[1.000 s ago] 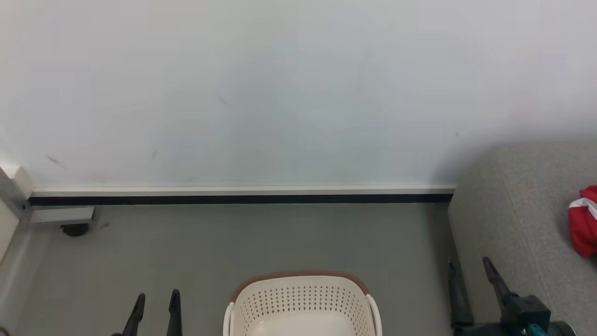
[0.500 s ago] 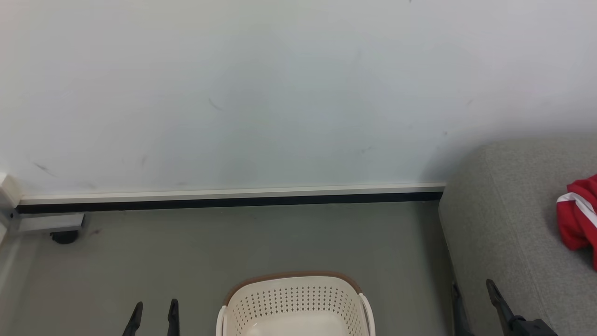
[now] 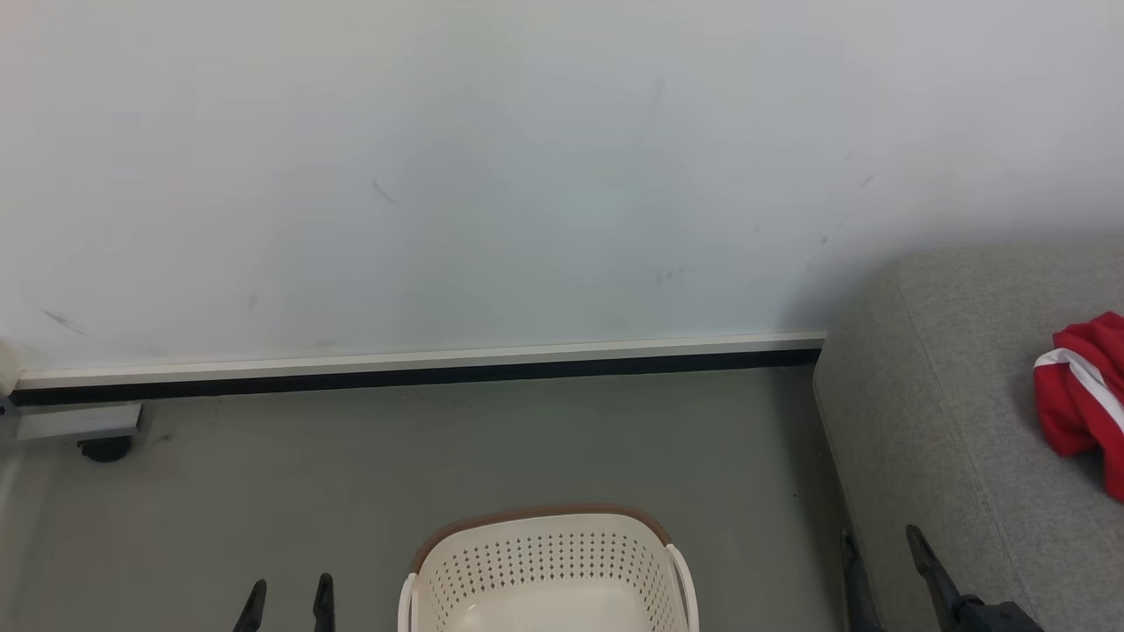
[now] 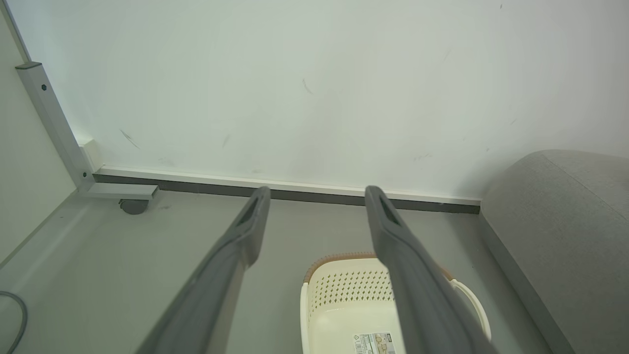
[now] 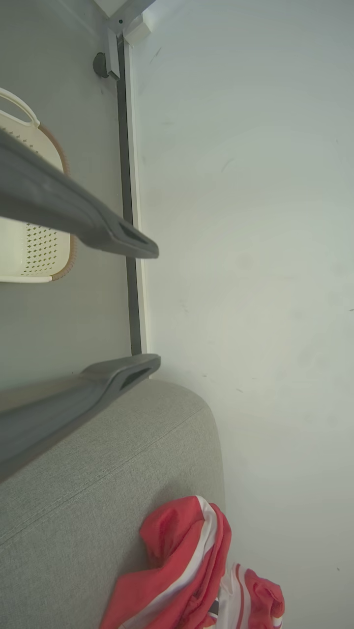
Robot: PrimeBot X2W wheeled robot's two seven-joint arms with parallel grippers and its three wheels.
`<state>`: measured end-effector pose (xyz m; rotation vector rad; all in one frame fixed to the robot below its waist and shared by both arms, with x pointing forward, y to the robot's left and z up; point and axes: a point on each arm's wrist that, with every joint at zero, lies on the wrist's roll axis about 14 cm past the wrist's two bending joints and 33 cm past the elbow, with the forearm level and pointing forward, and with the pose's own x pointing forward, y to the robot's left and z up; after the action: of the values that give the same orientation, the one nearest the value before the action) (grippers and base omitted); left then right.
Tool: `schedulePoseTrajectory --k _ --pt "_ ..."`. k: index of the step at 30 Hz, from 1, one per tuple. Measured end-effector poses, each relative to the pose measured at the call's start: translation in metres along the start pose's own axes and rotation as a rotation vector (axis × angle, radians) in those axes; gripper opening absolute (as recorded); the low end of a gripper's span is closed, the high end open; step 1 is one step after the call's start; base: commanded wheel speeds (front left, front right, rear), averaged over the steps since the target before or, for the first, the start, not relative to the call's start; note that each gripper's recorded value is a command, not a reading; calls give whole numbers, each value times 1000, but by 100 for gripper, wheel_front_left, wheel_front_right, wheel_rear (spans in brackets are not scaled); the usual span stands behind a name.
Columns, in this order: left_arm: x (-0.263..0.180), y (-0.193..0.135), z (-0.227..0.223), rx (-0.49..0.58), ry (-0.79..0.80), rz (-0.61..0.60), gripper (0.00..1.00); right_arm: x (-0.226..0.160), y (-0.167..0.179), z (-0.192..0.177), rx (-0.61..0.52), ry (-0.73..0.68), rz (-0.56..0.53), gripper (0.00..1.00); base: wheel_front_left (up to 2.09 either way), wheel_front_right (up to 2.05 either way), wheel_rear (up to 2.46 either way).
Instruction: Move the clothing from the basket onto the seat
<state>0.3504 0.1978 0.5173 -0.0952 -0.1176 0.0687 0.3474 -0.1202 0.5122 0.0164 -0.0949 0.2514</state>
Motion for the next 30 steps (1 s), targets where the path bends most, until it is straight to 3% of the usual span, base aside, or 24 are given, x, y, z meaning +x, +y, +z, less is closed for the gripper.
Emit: schedulePoseTrajectory --k 12,13,20,30 --pt "2 0 1 3 -4 0 100 0 2 -1 8 2 5 100 0 0 0" --pt "2 0 1 3 -5 -1 0 0 2 -2 8 3 6 0 0 0 0" --pt "-3 0 -20 -8 73 6 0 -9 1 -23 31 70 -6 0 0 0 0" --pt "-3 3 -30 -198 128 40 0 -11 -15 -24 234 72 -84 0 0 0 0"
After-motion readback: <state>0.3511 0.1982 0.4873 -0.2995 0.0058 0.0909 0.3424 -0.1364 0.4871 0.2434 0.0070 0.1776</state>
